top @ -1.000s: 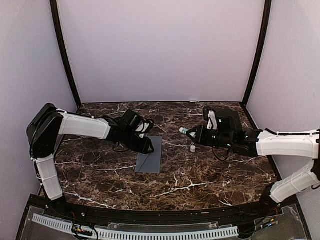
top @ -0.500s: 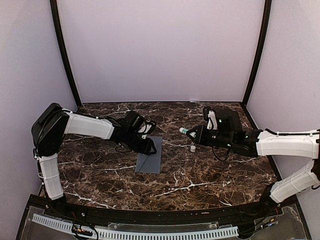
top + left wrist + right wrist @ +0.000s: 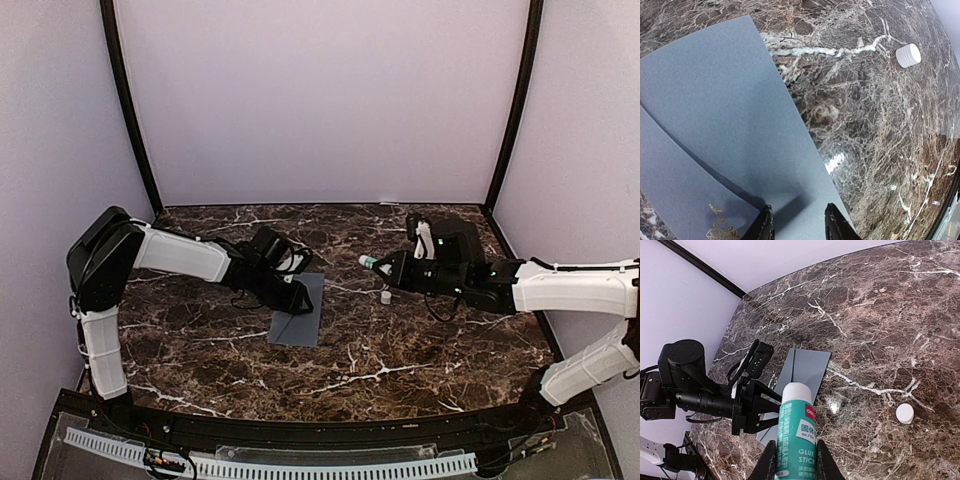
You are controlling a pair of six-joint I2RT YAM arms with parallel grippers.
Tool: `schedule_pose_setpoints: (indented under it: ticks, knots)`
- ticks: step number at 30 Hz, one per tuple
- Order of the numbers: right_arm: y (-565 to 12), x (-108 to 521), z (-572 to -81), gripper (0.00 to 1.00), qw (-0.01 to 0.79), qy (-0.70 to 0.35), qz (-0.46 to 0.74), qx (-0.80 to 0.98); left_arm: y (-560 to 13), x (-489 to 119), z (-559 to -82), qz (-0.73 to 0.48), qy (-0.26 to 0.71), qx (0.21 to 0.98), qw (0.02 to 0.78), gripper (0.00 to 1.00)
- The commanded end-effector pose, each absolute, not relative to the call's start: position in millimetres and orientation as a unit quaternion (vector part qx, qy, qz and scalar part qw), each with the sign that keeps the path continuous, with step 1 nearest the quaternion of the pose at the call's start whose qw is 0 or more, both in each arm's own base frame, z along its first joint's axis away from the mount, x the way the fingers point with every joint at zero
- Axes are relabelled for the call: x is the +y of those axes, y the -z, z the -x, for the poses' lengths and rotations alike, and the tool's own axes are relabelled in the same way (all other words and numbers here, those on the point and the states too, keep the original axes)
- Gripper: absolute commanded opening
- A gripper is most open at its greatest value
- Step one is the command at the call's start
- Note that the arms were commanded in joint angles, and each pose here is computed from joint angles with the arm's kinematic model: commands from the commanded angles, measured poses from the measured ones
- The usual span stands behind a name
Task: Place the letter into the envelope and seal it
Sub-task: Paint the envelope at the center of the board.
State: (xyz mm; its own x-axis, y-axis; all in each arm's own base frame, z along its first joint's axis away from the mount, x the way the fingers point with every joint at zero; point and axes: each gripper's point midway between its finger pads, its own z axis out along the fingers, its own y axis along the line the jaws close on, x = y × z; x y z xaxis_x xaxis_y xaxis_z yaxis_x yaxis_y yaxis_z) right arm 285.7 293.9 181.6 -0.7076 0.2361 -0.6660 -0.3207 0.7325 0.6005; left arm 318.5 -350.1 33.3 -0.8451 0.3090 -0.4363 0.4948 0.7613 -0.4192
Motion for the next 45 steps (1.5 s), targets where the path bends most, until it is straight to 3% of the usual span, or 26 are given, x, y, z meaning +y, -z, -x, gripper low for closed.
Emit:
schedule_pose_setpoints:
  ticks: [1,7,16,20,34,45]
  knots:
    - [-192,294,-292,0.02,0.397,-0.373,0.017,0.838,-23,-348,-315,-0.215,0.269,0.924,0.166,0.35]
    - [-191,293,-291,0.02,0.397,-0.372,0.017,0.839,-26,-351,-314,-0.216,0.28,0.92,0.167,0.35]
    - [-192,292,-291,0.02,0.398,-0.373,0.015,0.838,-96,-355,-331,-0.215,0.294,0.899,0.242,0.35]
    - [-191,292,-291,0.02,0.398,-0.374,0.016,0.837,-91,-344,-334,-0.207,0.27,0.91,0.236,0.36]
    - [-190,294,-291,0.02,0.397,-0.375,0.017,0.837,-78,-287,-352,-0.186,0.104,0.937,0.278,0.59]
    - [-189,299,-293,0.02,0.394,-0.379,0.02,0.837,-72,-283,-349,-0.185,0.089,0.94,0.273,0.75]
